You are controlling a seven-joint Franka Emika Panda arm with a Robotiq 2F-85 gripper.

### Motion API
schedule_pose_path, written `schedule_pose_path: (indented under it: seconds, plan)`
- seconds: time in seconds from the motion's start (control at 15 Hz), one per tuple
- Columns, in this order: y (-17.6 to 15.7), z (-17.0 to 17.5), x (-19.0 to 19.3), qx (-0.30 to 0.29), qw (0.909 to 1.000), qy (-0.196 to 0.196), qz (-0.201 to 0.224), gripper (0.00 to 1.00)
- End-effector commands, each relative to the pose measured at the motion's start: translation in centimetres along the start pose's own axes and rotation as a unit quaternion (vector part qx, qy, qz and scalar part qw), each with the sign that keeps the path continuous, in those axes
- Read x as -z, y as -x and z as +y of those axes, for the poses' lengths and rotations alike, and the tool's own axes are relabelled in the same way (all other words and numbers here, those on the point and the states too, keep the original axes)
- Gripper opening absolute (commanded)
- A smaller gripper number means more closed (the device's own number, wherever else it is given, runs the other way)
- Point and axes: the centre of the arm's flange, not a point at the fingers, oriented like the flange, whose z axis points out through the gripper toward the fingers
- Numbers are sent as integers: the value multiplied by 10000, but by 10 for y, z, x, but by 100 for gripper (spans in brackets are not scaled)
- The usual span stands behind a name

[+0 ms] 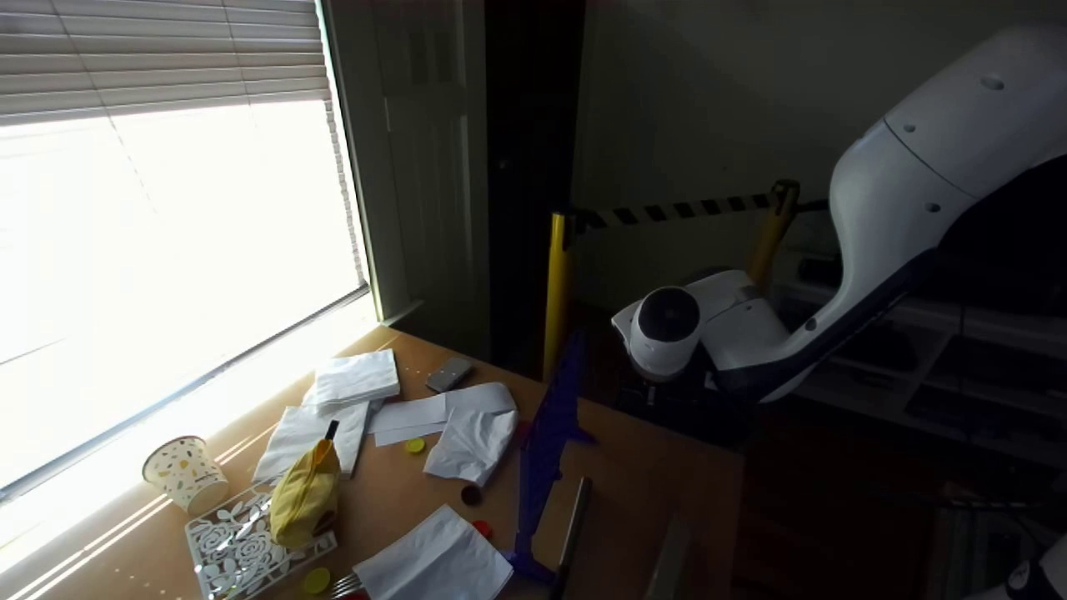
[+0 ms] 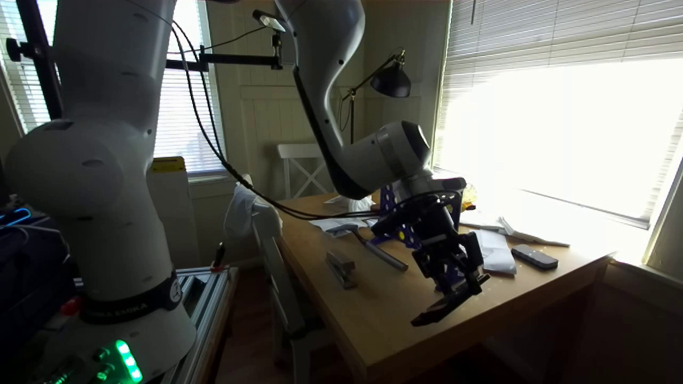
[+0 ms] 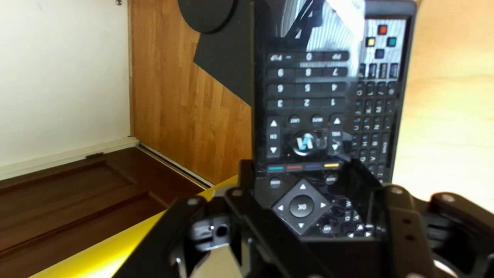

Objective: Slide the back cover of the black remote to the right.

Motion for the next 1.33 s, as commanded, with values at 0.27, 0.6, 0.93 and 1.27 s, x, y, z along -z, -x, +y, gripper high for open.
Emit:
schedule_pose_path:
  seconds: [0.27, 0.6, 0.93, 1.27]
  plan:
    - [-9, -33, -15, -87, 9950, 985, 130, 36]
    - [-9, -49, -30, -171, 9931, 1160, 61, 36]
    - [-10, -68, -34, -20, 9924, 1227, 41, 36]
    - [-12, -87, -29, 176, 9919, 1254, 69, 36]
